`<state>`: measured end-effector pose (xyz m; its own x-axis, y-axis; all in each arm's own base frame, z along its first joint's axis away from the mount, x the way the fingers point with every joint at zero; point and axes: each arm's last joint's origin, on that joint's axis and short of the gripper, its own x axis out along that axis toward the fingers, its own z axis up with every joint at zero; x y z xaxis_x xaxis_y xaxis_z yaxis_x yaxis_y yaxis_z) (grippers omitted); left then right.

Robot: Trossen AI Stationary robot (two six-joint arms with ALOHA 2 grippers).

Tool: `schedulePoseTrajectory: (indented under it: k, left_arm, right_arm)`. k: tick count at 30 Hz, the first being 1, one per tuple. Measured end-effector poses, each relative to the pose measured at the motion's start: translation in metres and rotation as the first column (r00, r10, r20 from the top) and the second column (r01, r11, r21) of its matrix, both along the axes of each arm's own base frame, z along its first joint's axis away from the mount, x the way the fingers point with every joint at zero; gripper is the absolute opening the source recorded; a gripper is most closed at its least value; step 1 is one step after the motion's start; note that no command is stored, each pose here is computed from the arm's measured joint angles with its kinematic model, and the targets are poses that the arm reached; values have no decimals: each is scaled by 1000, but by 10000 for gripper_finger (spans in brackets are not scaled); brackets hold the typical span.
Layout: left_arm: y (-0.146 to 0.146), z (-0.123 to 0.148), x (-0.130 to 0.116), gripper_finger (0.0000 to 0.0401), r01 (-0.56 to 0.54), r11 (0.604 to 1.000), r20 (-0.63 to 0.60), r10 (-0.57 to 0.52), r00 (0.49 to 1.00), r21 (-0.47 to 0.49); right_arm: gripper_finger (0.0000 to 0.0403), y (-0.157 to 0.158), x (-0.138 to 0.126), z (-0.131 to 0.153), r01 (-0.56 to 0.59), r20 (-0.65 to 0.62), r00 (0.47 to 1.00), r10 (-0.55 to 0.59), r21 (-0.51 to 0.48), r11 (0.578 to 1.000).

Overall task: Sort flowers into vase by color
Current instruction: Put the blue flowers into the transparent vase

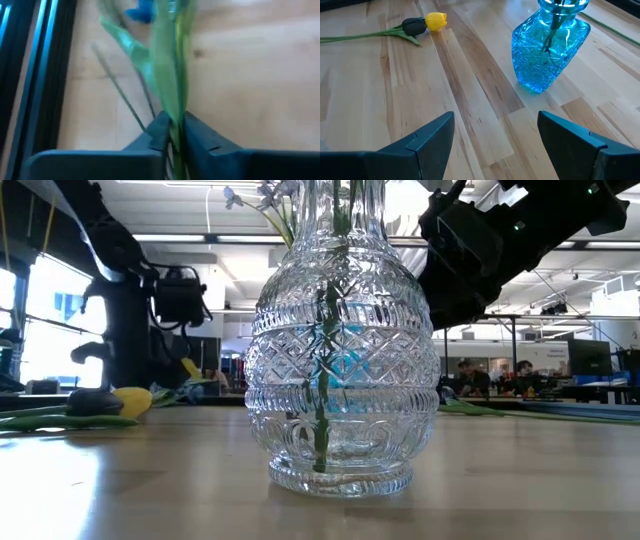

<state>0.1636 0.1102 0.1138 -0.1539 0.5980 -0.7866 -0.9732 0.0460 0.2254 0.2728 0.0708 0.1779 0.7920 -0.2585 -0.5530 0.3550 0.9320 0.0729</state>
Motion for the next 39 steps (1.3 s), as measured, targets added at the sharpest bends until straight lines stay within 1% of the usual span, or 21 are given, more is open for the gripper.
schedulePoseTrajectory:
  k: [2, 5, 8, 10, 11, 13, 16, 18, 21, 26, 32, 36, 39]
  left_arm:
    - [-10, 5, 3, 10, 48, 999, 8, -48, 999, 15]
    - [-25, 17, 9, 15, 129, 990, 27, -131, 991, 59]
    - [-38, 28, 11, 12, 228, 965, -6, -229, 973, 129]
    - [-42, 34, 13, 12, 232, 956, 20, -239, 971, 182]
    - [-43, 37, 13, 14, 224, 955, 49, -237, 970, 192]
    - [-42, 41, 15, 22, 234, 956, 110, -255, 961, 177]
    - [-38, 42, 16, 47, 279, 951, 142, -297, 944, 131]
    - [-30, 43, 13, 68, 277, 956, 144, -289, 946, 100]
    - [-18, 46, 5, 98, 267, 962, 184, -271, 945, 46]
    - [-10, 56, -5, 133, 258, 964, 205, -265, 942, 59]
    - [-17, 50, -9, 145, 292, 956, 154, -287, 945, -6]
    - [-27, 39, -10, 145, 333, 940, 183, -316, 931, -74]
    - [-34, 33, -11, 143, 301, 952, 175, -288, 942, -55]
  right_arm:
    - [282, 0, 0, 0, 0, 0, 1000, 0, 0, 1000]
    - [282, 0, 0, 0, 4, 2, 1000, -4, 6, 1000]
    - [282, 0, 0, 0, 4, 2, 1000, -4, 5, 1000]
    - [282, 0, 0, 0, 4, 2, 1000, -4, 5, 1000]
    - [282, 0, 0, 0, 4, 2, 1000, -4, 5, 1000]
    - [282, 0, 0, 0, 4, 2, 1000, -4, 6, 1000]
    - [282, 0, 0, 0, 3, 2, 1000, -3, 6, 1000]
    - [282, 0, 0, 0, -2, 0, 1000, 2, 10, 1000]
    - [282, 0, 0, 0, -3, 0, 1000, 3, 11, 1000]
    - [282, 0, 0, 0, -5, -1, 1000, 5, 7, 1000]
    - [282, 0, 0, 0, 0, 0, 1000, 0, 0, 1000]
    - [282, 0, 0, 0, 3, 2, 1000, -3, 6, 1000]
    - [282, 0, 0, 0, 4, 2, 1000, -4, 5, 1000]
